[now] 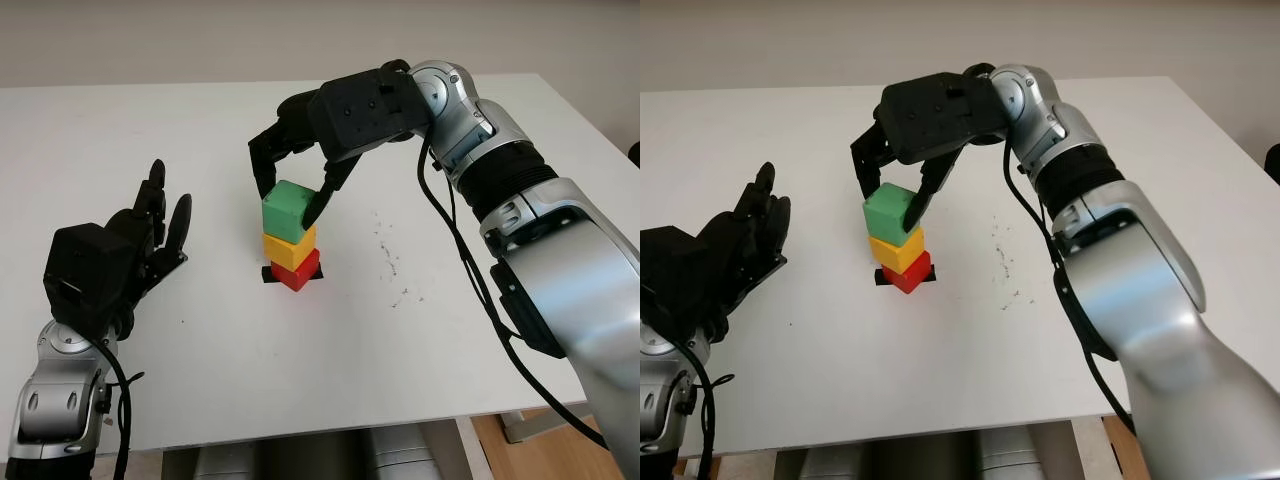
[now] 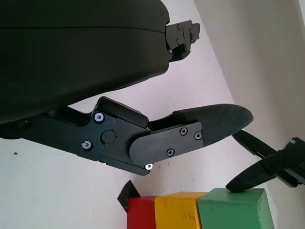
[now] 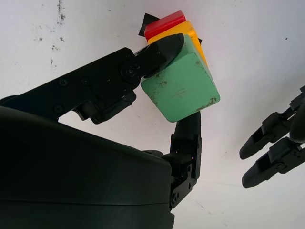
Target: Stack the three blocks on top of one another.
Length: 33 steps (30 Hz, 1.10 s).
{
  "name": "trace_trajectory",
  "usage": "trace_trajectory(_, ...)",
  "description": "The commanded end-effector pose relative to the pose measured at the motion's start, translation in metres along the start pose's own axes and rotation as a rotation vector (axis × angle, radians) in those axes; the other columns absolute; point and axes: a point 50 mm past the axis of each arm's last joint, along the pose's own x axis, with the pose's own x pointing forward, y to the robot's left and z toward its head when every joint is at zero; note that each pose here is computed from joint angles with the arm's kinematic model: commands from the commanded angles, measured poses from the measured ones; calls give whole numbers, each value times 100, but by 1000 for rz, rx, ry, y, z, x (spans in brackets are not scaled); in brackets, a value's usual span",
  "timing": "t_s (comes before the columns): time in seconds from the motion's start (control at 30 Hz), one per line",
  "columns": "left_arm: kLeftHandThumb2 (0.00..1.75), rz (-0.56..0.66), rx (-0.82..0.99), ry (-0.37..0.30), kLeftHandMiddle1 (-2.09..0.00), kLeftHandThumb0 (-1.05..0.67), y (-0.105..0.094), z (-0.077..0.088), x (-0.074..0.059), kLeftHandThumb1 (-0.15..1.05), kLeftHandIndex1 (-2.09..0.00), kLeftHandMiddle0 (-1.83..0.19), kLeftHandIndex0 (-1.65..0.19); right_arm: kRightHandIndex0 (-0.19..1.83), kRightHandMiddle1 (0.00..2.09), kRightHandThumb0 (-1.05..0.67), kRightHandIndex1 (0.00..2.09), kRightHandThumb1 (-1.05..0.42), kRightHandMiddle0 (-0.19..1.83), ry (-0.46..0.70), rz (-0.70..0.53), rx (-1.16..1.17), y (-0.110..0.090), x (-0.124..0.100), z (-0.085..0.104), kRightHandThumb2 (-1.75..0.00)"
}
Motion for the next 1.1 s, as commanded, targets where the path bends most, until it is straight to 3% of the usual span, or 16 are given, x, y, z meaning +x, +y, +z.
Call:
trace_trajectory(0.0, 70, -1, 14, -23, 0, -81, 0, 5, -1, 105, 0, 19, 19, 26, 151, -44, 5, -92, 39, -12, -15, -1, -1, -1, 1, -6)
trace_trajectory(0.1, 70, 0, 11, -22, 0, -81, 0, 4, -1, 105, 0, 19, 19, 24, 148, -44, 4, -92, 38, -19, -15, 23, 0, 0, 0, -5)
trace_trajectory(0.23, 70, -2, 15, -25, 0, -80, 0, 5, -2, 105, 0, 19, 19, 17, 125, -51, 2, -90, 20, -12, -14, 57, 0, 0, -2, -5)
trace_trajectory(0.4, 70, -6, 20, -32, 0, -80, 0, 4, -1, 105, 0, 19, 19, 13, 111, -60, 2, -90, 13, -9, -18, 86, 0, 0, -3, -5)
trace_trajectory(0.63, 70, -13, 23, -41, 0, -80, 0, 4, 0, 105, 0, 19, 19, 28, 94, -70, 10, -87, 10, -27, -22, 90, -1, -1, -3, -5)
trace_trajectory(0.8, 71, -8, 22, -34, 0, -79, 0, 3, 1, 105, 0, 19, 19, 6, 46, -73, 2, -83, -2, -27, 18, 109, -7, -7, -2, -5)
trace_trajectory(1.07, 70, -20, 29, -42, 0, -80, 2, 3, 2, 105, 0, 19, 19, -18, 16, -85, 1, -83, -18, -9, 71, 66, -23, -28, -1, -5)
